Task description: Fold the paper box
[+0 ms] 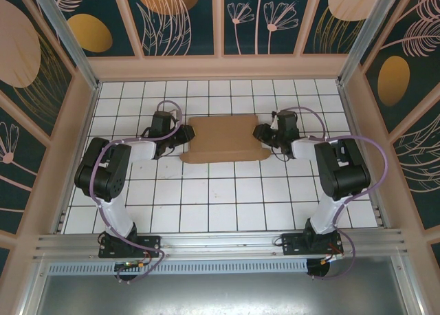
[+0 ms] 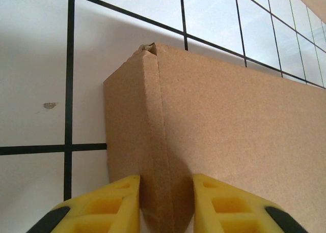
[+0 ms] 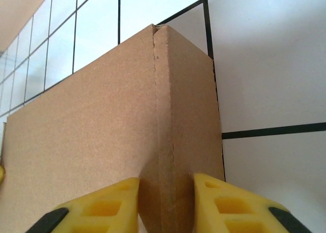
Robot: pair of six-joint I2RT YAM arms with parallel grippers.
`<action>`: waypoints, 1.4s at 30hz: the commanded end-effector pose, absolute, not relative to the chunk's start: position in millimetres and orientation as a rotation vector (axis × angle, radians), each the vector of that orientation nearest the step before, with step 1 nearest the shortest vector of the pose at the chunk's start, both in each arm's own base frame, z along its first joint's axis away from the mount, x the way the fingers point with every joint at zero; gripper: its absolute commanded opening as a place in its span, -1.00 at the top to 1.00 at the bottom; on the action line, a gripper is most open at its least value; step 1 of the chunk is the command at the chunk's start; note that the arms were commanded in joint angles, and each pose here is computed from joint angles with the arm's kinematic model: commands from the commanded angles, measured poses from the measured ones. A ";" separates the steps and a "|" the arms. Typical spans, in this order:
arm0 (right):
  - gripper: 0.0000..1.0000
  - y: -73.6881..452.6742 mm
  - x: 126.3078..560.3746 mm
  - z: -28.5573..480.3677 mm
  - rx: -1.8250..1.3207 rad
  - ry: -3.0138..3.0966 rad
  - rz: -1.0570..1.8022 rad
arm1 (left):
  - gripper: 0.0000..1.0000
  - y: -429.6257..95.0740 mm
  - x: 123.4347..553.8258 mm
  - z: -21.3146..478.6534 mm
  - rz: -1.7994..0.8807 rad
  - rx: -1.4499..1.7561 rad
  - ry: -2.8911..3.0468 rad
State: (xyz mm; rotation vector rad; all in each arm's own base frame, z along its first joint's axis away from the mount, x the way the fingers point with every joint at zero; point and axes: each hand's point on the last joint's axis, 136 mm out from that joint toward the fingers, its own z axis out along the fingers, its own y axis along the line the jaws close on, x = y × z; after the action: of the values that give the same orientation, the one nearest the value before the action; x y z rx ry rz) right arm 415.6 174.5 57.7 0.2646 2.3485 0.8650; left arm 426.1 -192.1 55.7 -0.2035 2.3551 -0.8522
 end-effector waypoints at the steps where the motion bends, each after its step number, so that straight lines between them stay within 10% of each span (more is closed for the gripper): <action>1: 0.51 181.1 363.3 8.9 0.342 2.567 0.889 | 0.51 -186.2 404.6 15.4 -0.796 -0.224 2.504; 21: -0.23 125.9 387.8 126.3 0.321 2.249 0.495 | -0.05 -148.4 441.0 137.6 -0.451 -0.134 2.290; 28: -0.15 234.4 362.7 159.0 -0.478 2.067 0.374 | 0.20 -198.6 426.3 136.2 -0.616 0.017 2.370; 34: -0.50 306.8 306.6 141.6 -1.172 1.647 0.221 | 0.38 -240.8 412.2 102.2 -0.748 0.118 2.473; 42: -0.56 318.5 307.1 105.4 -1.410 1.509 0.045 | 0.38 -248.3 404.4 72.4 -0.756 0.153 2.545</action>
State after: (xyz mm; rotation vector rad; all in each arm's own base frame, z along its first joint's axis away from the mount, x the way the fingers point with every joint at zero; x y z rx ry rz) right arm 302.2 313.5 97.6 -1.3209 1.6732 0.1465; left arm 408.2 -247.1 77.4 0.1194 2.5244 -0.7485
